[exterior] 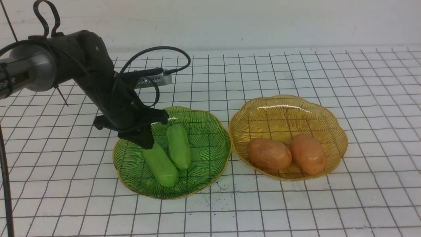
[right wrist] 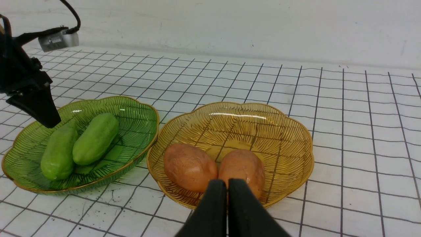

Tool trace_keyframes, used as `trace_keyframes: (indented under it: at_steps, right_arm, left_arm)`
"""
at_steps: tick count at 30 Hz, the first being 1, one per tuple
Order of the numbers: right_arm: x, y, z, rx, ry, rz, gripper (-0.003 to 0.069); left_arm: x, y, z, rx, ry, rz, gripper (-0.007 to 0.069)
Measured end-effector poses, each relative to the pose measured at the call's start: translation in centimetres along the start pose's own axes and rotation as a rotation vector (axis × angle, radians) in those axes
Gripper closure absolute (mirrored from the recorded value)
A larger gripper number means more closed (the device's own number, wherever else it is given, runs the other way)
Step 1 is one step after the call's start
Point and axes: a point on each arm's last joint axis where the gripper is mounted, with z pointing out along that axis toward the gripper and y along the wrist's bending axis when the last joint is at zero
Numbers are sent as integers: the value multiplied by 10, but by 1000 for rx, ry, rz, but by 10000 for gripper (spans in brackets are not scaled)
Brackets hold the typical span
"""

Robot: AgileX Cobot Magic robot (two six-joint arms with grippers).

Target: Put different types of vegetables on the plate.

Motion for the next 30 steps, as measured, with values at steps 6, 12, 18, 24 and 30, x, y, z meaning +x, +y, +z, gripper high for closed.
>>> trace_keyframes:
  at_steps: [6,12,18,24,30]
  right_arm:
    - [34,-3,-7,24,-49,-14,662]
    - [80,-11,-6,150,-72,-10,662]
    - [102,-15,1,191,3,-27,663]
    - [107,-19,1,251,14,-23,662]
    - [106,-21,1,290,6,-11,662]
  left_arm:
    - [0,0,0,0,-3,0,633]
    - [0,1,-1,-10,-8,7,633]
    - [5,1,-12,-46,17,34,633]
    - [14,-1,-42,-103,5,80,633]
    - [33,-14,-95,-113,-63,112,633]
